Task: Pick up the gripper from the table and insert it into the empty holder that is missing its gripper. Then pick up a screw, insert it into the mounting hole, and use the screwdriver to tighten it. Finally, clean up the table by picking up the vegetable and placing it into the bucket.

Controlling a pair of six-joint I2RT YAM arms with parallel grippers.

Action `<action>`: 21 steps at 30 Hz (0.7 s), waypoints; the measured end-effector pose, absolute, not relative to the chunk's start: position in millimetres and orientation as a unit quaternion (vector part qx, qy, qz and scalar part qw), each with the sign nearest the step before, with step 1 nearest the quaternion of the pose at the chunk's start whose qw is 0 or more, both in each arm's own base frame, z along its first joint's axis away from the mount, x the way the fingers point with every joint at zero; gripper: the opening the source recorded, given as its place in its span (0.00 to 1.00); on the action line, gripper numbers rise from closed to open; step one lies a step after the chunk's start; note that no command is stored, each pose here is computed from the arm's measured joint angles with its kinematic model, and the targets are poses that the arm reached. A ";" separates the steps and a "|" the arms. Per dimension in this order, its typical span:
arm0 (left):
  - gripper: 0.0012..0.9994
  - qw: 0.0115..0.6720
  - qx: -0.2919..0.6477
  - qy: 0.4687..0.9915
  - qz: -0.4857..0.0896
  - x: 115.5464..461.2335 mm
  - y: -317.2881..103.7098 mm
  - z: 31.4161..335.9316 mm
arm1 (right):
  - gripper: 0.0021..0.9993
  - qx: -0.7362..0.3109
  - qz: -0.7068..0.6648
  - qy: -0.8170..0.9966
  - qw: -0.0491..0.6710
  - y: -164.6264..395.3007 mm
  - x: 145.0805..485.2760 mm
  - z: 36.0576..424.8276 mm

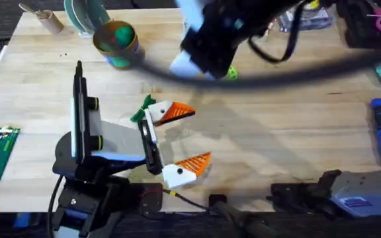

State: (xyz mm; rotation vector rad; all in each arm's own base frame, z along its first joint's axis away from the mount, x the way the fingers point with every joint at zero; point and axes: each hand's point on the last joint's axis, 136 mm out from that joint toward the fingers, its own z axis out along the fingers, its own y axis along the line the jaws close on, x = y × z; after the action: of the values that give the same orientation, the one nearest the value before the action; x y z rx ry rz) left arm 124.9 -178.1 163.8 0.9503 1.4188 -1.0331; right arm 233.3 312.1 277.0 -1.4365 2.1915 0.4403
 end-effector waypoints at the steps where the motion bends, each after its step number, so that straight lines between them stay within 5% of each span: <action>1: 0.99 0.542 0.400 0.597 -0.435 125.0 -178.1 163.7 | 0.00 -0.535 0.162 0.796 0.232 316.5 227.4 273.5; 21: 0.99 0.542 0.400 0.597 -0.435 124.9 -178.1 163.8 | 0.00 -0.602 0.156 0.760 0.190 358.2 190.3 240.5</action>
State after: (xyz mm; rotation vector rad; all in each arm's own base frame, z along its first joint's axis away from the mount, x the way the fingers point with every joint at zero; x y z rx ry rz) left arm 124.9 -178.1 163.8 0.9503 1.4188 -1.0331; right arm 190.3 358.2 240.5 -1.6908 2.1366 0.4383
